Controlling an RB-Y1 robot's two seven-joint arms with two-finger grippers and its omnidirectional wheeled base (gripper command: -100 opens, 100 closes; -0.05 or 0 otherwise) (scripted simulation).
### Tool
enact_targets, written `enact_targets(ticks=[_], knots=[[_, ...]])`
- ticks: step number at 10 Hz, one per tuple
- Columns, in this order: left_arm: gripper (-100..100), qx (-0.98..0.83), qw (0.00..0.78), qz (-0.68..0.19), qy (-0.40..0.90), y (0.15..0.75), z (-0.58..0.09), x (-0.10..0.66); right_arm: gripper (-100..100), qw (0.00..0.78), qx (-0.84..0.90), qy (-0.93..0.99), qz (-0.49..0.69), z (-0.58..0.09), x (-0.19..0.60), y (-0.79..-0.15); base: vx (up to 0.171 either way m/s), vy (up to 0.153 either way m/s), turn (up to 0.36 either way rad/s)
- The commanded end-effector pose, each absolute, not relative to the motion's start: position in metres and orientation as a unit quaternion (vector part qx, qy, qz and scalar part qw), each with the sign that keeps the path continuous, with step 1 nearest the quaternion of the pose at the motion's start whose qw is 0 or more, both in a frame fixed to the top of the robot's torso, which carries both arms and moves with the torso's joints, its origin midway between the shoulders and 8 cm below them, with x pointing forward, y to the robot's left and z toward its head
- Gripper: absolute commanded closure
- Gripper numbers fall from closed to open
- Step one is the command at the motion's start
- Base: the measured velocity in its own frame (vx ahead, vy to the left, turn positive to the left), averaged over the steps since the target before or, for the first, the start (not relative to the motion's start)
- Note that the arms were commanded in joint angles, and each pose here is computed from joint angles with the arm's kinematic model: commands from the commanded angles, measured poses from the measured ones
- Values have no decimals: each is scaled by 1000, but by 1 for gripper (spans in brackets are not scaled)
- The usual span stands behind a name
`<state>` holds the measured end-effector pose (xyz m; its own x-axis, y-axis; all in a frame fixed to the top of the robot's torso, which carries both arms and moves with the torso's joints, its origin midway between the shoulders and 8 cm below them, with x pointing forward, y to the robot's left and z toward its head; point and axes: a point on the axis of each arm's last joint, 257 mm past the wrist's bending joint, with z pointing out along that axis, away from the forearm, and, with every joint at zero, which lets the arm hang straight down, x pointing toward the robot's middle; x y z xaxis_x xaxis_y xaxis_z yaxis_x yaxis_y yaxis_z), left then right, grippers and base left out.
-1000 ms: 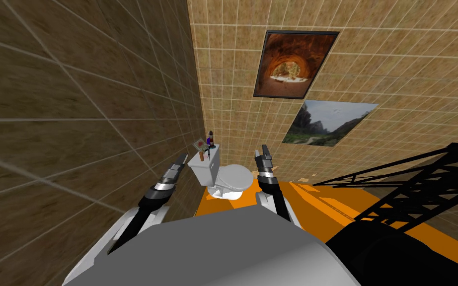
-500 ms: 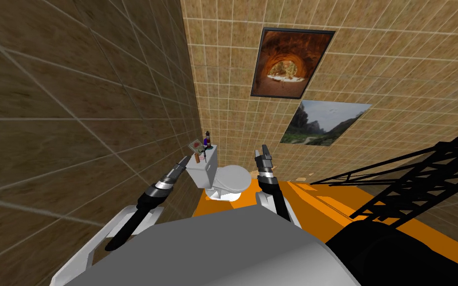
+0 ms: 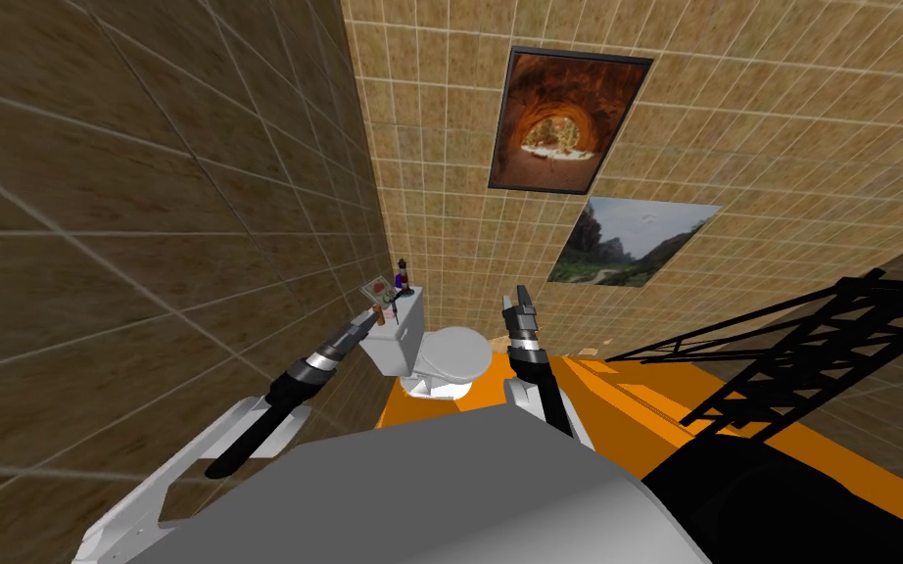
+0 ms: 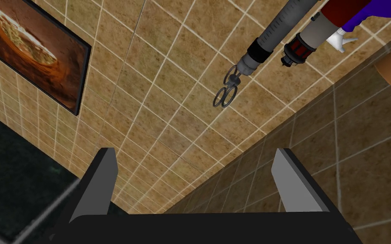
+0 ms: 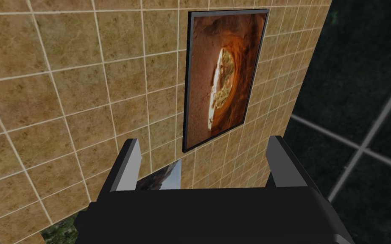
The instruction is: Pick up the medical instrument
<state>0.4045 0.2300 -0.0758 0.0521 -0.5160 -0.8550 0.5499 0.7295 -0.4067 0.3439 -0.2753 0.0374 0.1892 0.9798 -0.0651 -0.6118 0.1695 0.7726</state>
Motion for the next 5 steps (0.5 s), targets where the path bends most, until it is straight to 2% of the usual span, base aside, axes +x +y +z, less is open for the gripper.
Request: enact_targets(ticks=[1, 5], knots=[[-100, 35, 723, -338, 602, 237, -88, 409, 0, 705, 312, 295, 564, 37, 344, -275, 39, -60, -43], [-100, 83, 716, -269, 639, 259, -109, 423, 0, 705, 312, 295, 564, 37, 344, -275, 40, -52, -42]])
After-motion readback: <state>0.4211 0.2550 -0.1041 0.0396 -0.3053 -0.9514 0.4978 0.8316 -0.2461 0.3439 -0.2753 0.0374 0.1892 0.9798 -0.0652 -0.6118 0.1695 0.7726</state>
